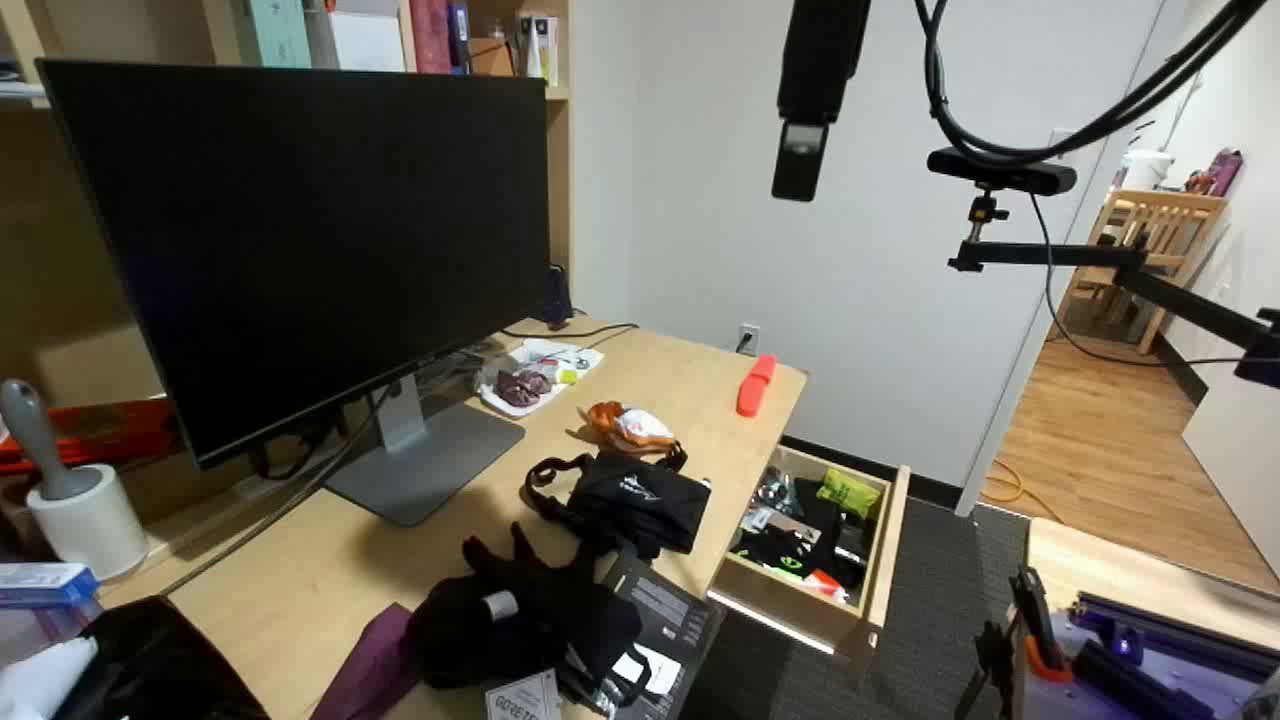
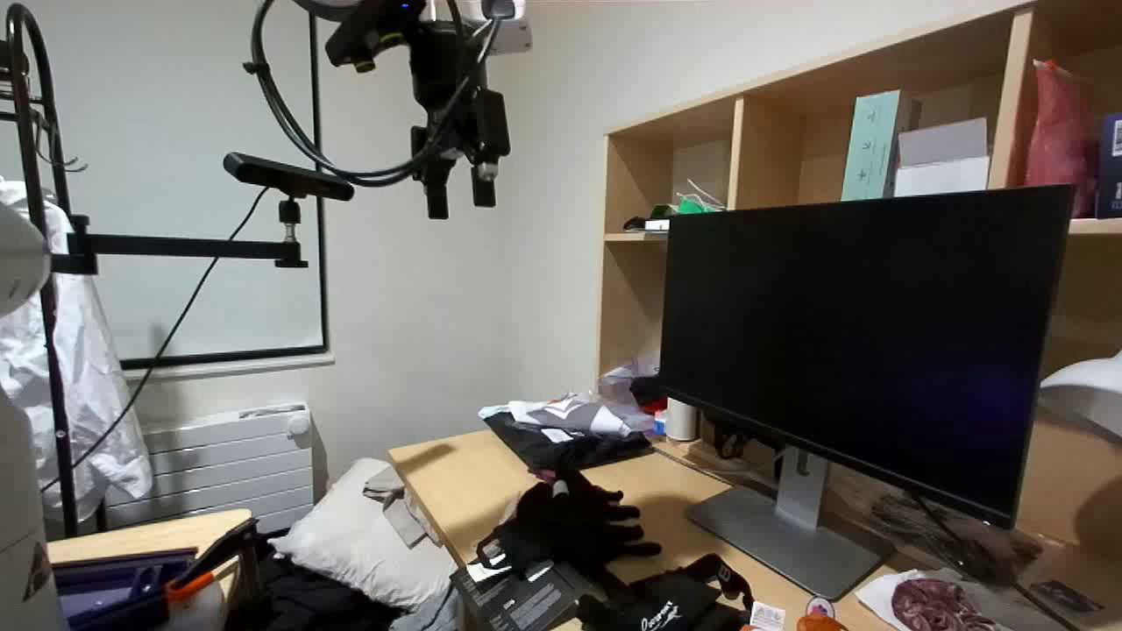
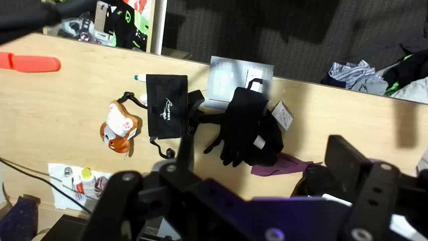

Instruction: Put the black purse in the top drawer

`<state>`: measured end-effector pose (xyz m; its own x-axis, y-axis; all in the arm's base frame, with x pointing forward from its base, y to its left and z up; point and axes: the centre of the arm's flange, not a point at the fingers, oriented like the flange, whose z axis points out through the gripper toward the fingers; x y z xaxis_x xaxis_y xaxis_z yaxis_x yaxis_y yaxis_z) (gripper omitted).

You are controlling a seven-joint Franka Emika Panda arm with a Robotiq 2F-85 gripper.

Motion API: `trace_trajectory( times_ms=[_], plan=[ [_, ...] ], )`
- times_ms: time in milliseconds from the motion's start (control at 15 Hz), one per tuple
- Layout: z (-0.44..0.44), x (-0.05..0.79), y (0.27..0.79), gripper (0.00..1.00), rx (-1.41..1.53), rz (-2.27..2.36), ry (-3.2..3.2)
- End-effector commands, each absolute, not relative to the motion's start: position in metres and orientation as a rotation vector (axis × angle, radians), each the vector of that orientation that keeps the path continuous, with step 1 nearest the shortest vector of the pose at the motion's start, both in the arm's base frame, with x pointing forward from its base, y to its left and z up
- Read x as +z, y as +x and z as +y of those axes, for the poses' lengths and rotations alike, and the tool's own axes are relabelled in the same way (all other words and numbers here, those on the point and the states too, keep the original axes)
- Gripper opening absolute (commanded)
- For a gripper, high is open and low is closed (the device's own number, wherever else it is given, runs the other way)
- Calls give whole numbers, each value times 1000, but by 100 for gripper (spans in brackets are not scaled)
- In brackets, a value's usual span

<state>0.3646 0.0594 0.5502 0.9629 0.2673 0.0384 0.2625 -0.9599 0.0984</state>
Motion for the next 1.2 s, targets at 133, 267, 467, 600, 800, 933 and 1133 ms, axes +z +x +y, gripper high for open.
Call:
trace_trajectory(
  times_ms=[133,267,467,600,800,933,1133],
  plan=[
    [59,550,365,100,78,409,3021],
    [59,550,365,100,78,408,3021],
    [58,544,384,100,46,382,3044],
    [52,532,398,100,4,349,3047],
    [38,504,424,100,-72,285,3067],
    [27,484,441,100,-103,252,3077],
    [7,444,465,100,-98,240,3101]
  ],
)
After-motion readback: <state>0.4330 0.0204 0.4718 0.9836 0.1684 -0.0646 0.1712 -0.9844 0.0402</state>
